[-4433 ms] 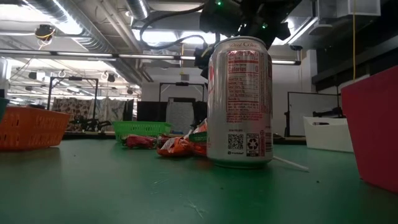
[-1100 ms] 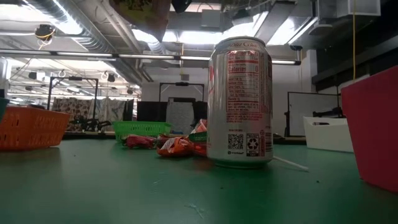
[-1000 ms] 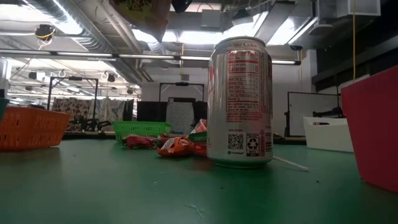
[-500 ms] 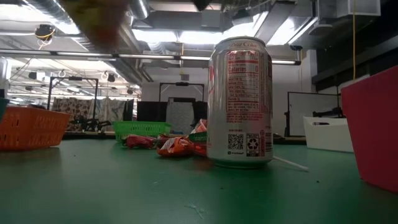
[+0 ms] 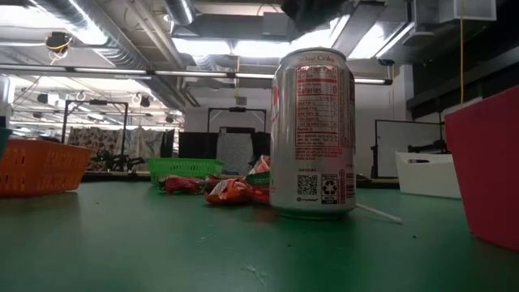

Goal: Sort candy
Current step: Put the yellow candy into the black bin, then put the orange chocolate into the green bin

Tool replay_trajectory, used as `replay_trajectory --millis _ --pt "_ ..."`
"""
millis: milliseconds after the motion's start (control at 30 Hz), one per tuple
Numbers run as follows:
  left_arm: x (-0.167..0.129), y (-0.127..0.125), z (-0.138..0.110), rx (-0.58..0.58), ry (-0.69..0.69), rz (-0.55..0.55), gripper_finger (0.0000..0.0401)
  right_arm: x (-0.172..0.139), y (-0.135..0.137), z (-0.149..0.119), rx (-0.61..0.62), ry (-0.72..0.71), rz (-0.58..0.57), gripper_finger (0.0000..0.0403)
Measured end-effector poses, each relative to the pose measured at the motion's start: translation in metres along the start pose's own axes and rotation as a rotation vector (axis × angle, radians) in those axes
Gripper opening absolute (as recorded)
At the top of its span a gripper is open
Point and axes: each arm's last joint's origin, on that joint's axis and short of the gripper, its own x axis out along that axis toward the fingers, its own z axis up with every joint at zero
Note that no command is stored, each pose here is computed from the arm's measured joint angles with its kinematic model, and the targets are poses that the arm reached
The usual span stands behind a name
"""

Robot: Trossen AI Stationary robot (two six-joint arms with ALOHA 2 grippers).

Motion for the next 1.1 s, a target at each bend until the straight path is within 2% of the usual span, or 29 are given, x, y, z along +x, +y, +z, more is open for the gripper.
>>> replay_trajectory --millis 233,433,633,733,900,1100 --pt "-0.006 -0.006 -0.042 -0.172 0.059 -0.016 0.0 0.015 0.0 -0.022 0.054 0.133 0.008 0.0137" --pt "-0.009 -0.007 -0.061 -0.245 0.071 -0.014 0.0 0.033 -0.003 -0.049 0.118 0.275 -0.102 0.0138" --pt "-0.009 -0.004 -0.064 -0.36 0.071 0.021 0.0025 0.048 -0.006 -0.071 0.128 0.36 -0.205 0.0138" --pt "-0.009 -0.004 -0.065 -0.399 0.096 0.028 0.005 0.055 -0.008 -0.076 0.122 0.347 -0.27 0.0138" --pt "-0.009 -0.004 -0.066 -0.404 0.129 0.035 0.0093 0.068 -0.012 -0.085 0.109 0.303 -0.36 0.0138" --pt "-0.009 -0.004 -0.064 -0.402 0.061 0.022 0.0132 0.081 -0.013 -0.098 0.1 0.279 -0.396 0.0138"
